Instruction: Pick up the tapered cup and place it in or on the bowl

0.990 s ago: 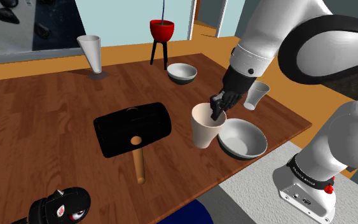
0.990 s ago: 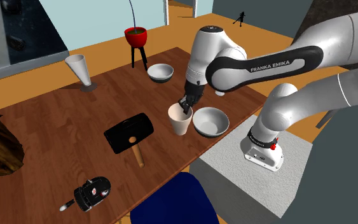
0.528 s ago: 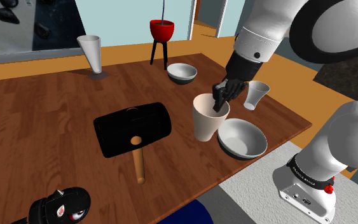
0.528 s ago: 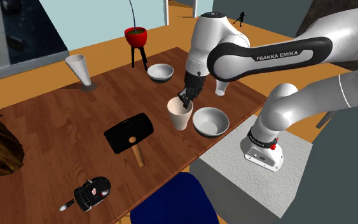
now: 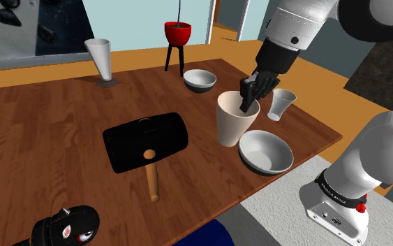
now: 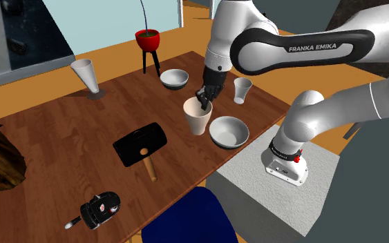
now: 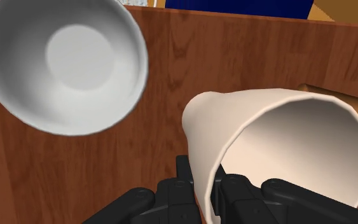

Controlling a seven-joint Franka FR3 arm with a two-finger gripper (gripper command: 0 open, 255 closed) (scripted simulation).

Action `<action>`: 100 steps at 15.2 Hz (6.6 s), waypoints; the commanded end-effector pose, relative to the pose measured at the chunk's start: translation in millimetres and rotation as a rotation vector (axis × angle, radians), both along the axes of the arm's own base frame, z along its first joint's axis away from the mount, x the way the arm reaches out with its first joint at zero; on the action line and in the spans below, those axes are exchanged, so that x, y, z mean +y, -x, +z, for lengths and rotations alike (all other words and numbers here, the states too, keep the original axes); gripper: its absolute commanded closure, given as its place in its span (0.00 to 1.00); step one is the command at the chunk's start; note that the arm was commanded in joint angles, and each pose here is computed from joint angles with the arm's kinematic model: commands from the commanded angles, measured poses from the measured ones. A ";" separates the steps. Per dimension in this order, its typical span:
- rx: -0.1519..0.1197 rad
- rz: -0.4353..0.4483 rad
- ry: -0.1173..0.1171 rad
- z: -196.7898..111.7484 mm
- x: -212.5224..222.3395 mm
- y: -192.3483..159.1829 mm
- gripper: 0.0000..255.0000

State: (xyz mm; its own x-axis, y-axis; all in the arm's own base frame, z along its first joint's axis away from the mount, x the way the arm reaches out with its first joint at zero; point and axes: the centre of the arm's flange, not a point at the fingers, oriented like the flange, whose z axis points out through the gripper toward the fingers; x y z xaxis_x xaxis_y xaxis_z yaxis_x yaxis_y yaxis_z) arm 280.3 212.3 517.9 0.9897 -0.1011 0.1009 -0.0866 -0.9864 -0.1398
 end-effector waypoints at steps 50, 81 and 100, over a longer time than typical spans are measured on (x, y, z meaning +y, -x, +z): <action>0.337 -0.035 0.024 -134.7 -148.3 38.0 0.00; 0.589 0.236 0.120 -155.3 -117.3 -32.0 1.00; 0.589 0.236 0.120 -54.9 -117.3 -32.0 1.00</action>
